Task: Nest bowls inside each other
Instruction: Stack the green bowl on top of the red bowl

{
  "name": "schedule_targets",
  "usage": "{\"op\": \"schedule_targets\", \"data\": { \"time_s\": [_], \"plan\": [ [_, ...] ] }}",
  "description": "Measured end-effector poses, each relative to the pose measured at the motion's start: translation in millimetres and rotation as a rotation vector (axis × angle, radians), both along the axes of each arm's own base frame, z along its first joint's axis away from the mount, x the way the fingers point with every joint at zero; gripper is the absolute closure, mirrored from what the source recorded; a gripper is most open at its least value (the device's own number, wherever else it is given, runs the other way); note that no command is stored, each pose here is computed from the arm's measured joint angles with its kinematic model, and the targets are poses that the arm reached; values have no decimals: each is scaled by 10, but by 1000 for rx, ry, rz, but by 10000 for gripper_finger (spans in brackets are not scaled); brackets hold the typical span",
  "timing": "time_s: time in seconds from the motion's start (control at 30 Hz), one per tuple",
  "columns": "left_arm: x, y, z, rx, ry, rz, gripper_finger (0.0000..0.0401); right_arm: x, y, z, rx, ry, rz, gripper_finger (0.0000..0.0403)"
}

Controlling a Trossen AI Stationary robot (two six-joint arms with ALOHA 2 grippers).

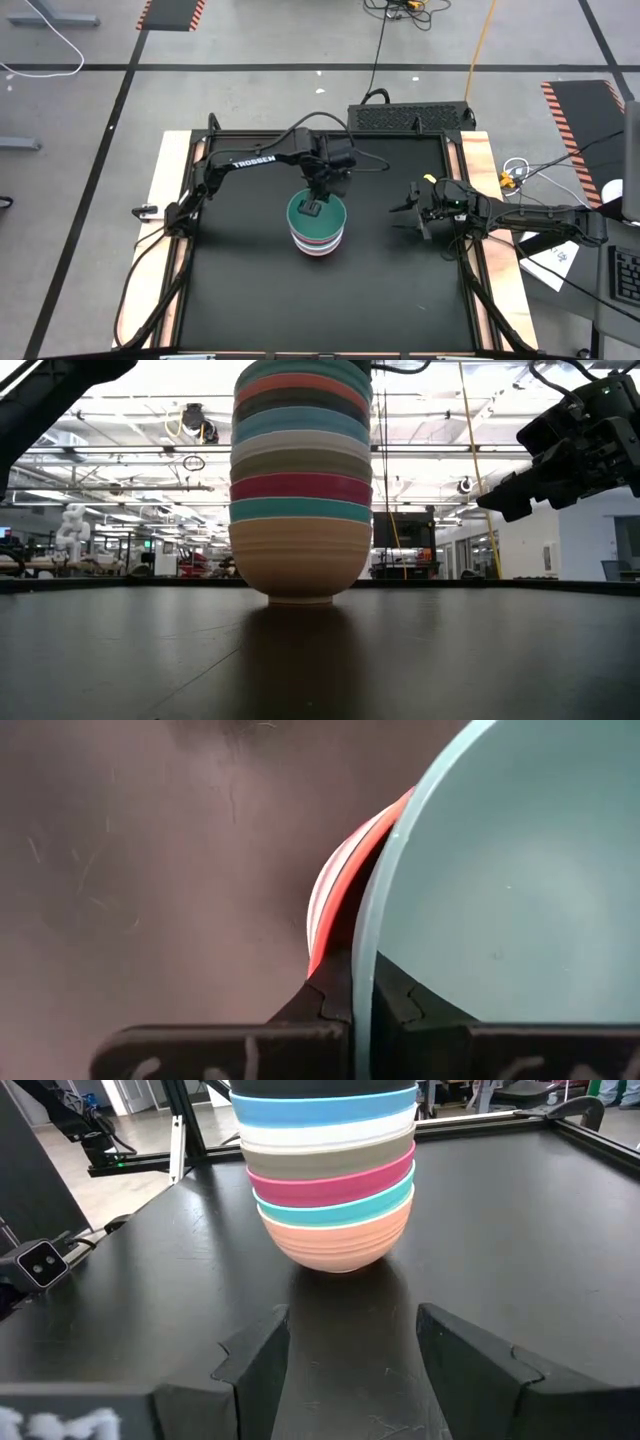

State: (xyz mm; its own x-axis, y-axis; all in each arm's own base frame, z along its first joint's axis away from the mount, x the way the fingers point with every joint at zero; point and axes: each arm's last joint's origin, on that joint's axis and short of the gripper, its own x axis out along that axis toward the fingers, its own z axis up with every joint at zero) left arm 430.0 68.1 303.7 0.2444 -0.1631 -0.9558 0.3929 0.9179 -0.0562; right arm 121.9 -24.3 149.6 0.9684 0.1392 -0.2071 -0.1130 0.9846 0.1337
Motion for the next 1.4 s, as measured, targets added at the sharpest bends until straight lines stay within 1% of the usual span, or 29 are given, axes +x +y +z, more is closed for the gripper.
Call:
{"op": "schedule_targets", "data": {
  "time_s": [0.1,0.2,0.33,0.6,0.77,0.87,1.23,1.3,1.4],
  "plan": [
    [-8,38,0,-19,6,42,397,0,0,0,7,1,-1,193],
    [-9,49,0,-14,10,66,381,0,0,-2,16,4,-3,193],
    [-19,58,32,-17,-7,67,342,-1,0,-5,20,8,-4,193],
    [-88,82,194,-29,-64,97,256,-1,1,-7,20,9,-3,193],
    [-109,104,220,-38,-65,118,212,0,0,-8,21,10,-4,193],
    [-119,147,222,-60,-67,127,189,1,0,-5,20,7,-4,193],
    [-154,398,247,-77,-108,166,134,2,0,-3,19,5,-4,193],
    [-150,449,256,-96,-135,161,128,2,0,-3,19,5,-3,193],
    [-142,528,278,-151,-186,157,122,4,-1,8,15,-9,-3,193]
  ]
}}
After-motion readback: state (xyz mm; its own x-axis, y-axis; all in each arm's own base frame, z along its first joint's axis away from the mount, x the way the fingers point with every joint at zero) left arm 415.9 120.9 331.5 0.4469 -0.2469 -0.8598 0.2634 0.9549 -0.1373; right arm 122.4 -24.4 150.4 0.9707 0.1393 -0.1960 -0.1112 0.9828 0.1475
